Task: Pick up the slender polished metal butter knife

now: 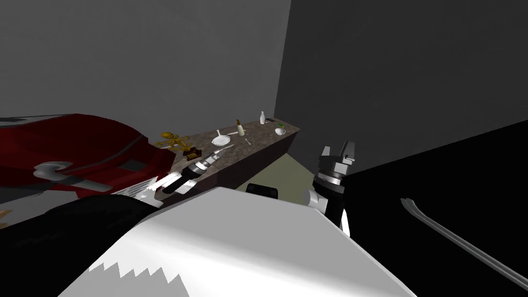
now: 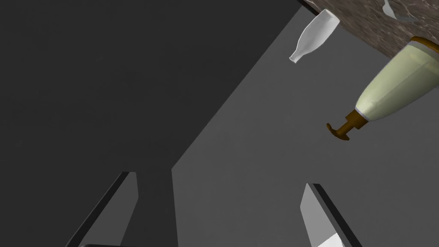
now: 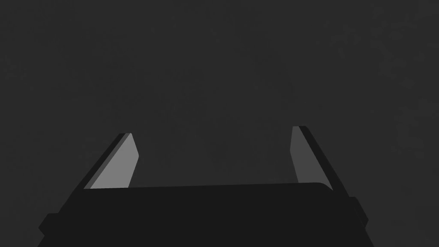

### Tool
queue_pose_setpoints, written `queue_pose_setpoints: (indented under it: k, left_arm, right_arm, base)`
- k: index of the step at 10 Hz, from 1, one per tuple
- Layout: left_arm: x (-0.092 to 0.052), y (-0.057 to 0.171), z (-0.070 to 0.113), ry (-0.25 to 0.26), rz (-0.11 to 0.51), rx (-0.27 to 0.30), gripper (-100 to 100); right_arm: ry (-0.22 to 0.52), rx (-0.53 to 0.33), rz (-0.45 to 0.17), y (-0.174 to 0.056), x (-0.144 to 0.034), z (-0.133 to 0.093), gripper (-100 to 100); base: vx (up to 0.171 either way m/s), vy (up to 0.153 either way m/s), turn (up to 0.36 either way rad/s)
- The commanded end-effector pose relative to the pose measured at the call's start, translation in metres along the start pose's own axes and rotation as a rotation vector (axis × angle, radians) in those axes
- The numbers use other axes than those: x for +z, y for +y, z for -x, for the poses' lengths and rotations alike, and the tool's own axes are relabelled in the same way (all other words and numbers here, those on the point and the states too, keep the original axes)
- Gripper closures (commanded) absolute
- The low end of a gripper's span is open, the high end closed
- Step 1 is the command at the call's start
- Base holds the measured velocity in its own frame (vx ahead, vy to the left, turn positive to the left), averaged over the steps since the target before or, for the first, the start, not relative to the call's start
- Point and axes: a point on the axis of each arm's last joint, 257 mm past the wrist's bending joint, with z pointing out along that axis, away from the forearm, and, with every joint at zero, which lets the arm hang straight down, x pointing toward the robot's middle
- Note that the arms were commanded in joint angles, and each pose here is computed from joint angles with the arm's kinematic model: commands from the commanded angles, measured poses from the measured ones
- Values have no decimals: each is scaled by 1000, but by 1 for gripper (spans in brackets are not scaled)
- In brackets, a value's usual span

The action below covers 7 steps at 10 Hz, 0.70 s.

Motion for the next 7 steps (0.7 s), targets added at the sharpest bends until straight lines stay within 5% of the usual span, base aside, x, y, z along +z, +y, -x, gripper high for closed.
queue_pose_setpoints:
  k: [1,6,7]
  left_arm:
    - [-12,17,-14,71,30,21,-100]
    - [-34,44,-34,228,74,75,-100]
    - [-49,58,-46,288,105,84,-100]
  right_arm:
    - [0,0,0,0,0,0,0]
    - [0,0,0,0,0,0,0]
    - [0,0,0,0,0,0,0]
  base:
    - [-37,28,-218]
    - [-18,24,-153]
    - [1,26,-194]
